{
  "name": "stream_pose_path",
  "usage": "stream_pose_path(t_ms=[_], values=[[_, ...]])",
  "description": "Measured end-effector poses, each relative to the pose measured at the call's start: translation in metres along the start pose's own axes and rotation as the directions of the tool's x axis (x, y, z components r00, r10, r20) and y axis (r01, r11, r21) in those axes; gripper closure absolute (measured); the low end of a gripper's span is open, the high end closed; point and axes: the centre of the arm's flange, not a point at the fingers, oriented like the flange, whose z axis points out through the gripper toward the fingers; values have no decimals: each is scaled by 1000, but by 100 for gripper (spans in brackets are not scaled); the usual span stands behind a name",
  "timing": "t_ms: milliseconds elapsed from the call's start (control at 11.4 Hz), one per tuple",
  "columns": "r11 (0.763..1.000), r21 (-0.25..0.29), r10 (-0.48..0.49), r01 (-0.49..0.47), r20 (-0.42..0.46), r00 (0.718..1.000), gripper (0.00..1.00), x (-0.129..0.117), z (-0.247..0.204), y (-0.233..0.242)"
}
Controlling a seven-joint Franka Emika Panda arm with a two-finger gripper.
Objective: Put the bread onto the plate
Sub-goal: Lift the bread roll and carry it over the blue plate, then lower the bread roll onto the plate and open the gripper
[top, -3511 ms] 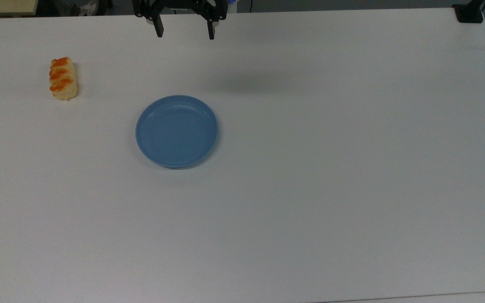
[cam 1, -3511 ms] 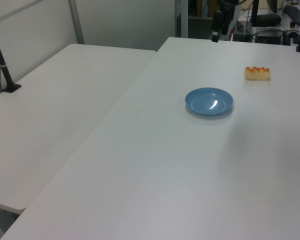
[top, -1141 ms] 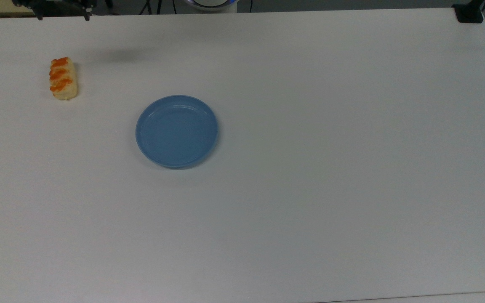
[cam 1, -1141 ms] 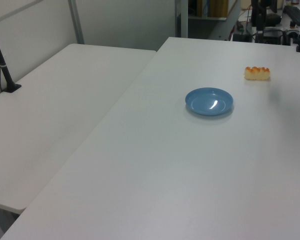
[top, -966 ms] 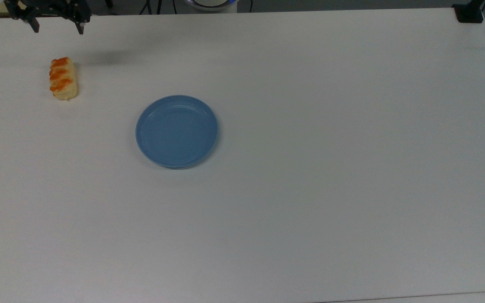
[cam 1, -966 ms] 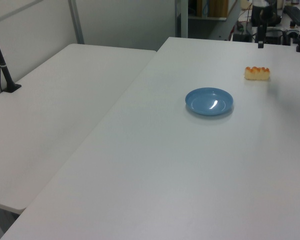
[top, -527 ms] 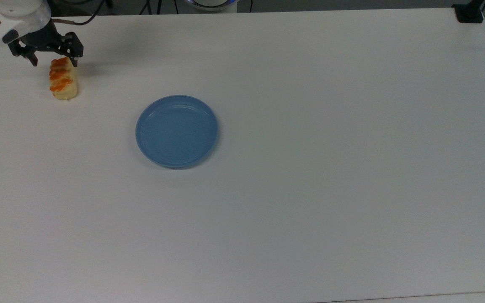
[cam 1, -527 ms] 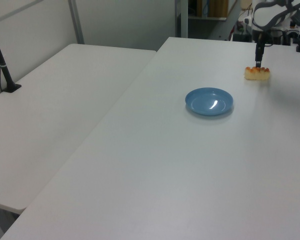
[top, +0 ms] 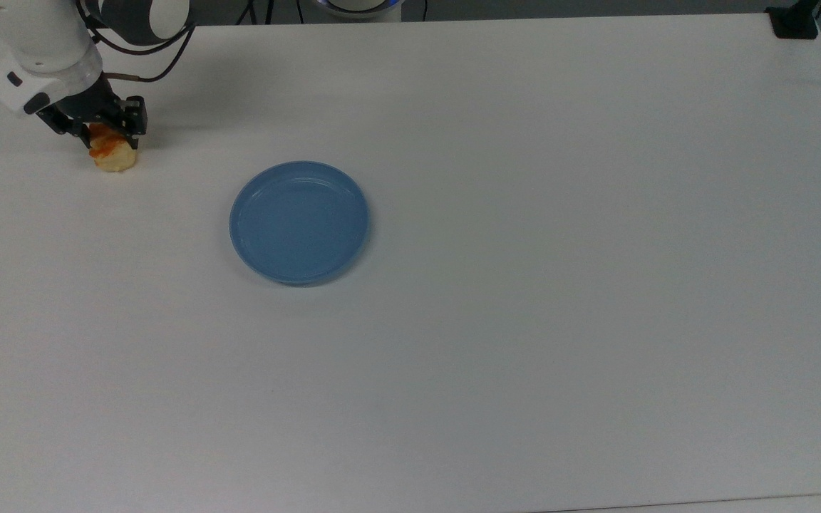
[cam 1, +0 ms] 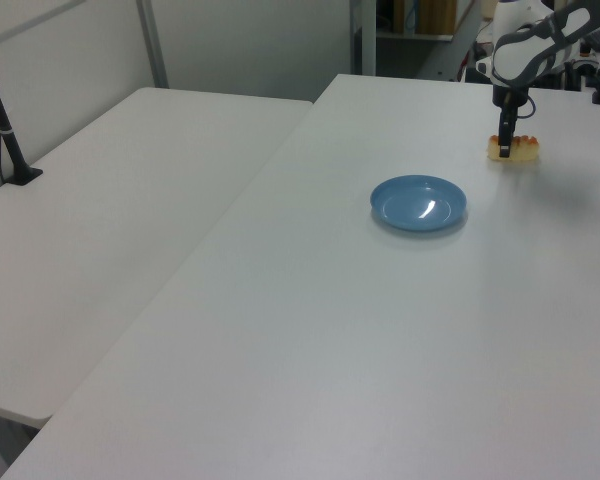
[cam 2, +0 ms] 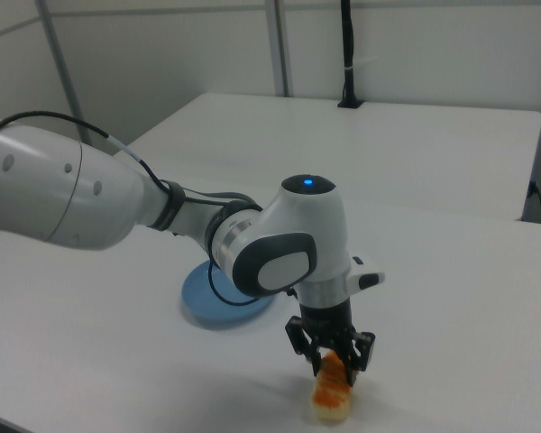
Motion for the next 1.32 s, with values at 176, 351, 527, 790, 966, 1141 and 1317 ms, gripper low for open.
stream_pose_path(t_ms=[176, 351, 527, 790, 966, 1141, 1317], values=[[1000, 24, 5, -5, -11, 1000, 44, 5, -24, -3], [994, 111, -10, 13, -21, 1000, 43, 25, -79, -29], [990, 143, 23, -14, -60, 998, 43, 51, -121, -79], [982, 168, 90, -83, -35, 995, 43, 92, -120, -182], [980, 165, 120, -113, -38, 992, 43, 111, -103, -221], [981, 147, 131, -123, -44, 990, 42, 127, -75, -243], [980, 132, 155, -146, -59, 986, 42, 138, -47, -250]])
